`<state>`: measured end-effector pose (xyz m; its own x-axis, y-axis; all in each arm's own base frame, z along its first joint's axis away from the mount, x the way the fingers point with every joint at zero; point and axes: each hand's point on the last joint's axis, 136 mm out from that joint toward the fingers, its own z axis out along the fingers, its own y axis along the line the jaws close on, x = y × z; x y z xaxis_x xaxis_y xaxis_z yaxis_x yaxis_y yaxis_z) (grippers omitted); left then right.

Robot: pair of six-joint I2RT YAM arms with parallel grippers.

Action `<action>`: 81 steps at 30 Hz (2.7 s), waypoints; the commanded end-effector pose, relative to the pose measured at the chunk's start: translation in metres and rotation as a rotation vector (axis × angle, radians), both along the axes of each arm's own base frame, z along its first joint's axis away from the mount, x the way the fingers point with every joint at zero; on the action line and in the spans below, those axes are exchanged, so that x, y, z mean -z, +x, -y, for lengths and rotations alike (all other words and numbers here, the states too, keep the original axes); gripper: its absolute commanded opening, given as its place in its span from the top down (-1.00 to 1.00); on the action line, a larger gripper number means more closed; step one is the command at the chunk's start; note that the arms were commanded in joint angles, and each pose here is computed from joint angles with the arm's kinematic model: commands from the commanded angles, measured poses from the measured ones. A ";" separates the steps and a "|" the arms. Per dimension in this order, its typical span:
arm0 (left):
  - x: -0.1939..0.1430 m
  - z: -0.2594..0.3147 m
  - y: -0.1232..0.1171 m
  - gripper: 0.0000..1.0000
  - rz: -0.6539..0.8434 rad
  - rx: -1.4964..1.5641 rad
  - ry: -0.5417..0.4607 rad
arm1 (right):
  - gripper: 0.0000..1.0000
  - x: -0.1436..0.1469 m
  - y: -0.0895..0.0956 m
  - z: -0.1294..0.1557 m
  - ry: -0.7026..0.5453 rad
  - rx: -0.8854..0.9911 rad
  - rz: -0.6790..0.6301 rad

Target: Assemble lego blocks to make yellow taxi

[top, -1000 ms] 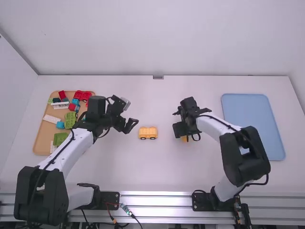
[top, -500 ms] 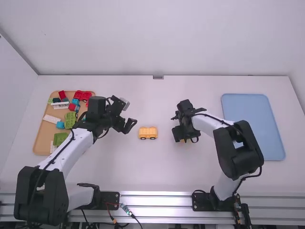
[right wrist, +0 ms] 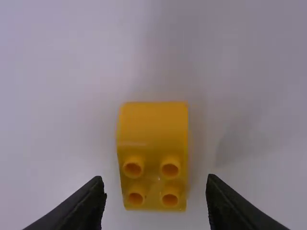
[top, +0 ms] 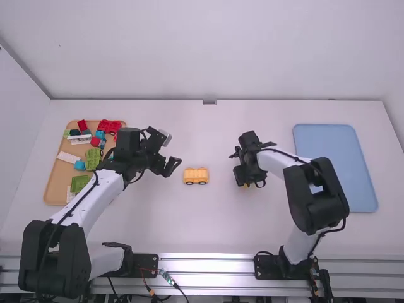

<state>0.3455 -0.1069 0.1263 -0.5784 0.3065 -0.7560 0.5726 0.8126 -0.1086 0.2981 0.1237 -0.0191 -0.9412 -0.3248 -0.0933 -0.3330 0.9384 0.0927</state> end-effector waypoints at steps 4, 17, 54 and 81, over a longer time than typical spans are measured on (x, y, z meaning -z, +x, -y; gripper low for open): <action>-0.019 0.000 0.005 -0.98 0.054 0.005 0.001 | -0.06 0.001 0.001 -0.011 -0.003 -0.061 0.006; -0.019 0.000 0.005 -0.98 0.053 0.005 0.001 | 0.35 0.001 0.001 -0.009 -0.004 -0.073 0.007; -0.012 0.000 -0.002 -0.99 0.046 0.055 0.044 | 0.45 -0.002 0.019 -0.023 -0.040 -0.863 0.143; -0.006 0.001 -0.010 -0.98 0.076 0.157 0.123 | 0.27 0.014 0.022 -0.023 -0.058 -1.308 0.025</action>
<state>0.3310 -0.1056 0.1136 -0.5106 0.4725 -0.7183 0.6815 0.7318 -0.0031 0.3228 0.1514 -0.0192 0.0578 -0.9936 -0.0970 -0.9980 -0.0600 0.0206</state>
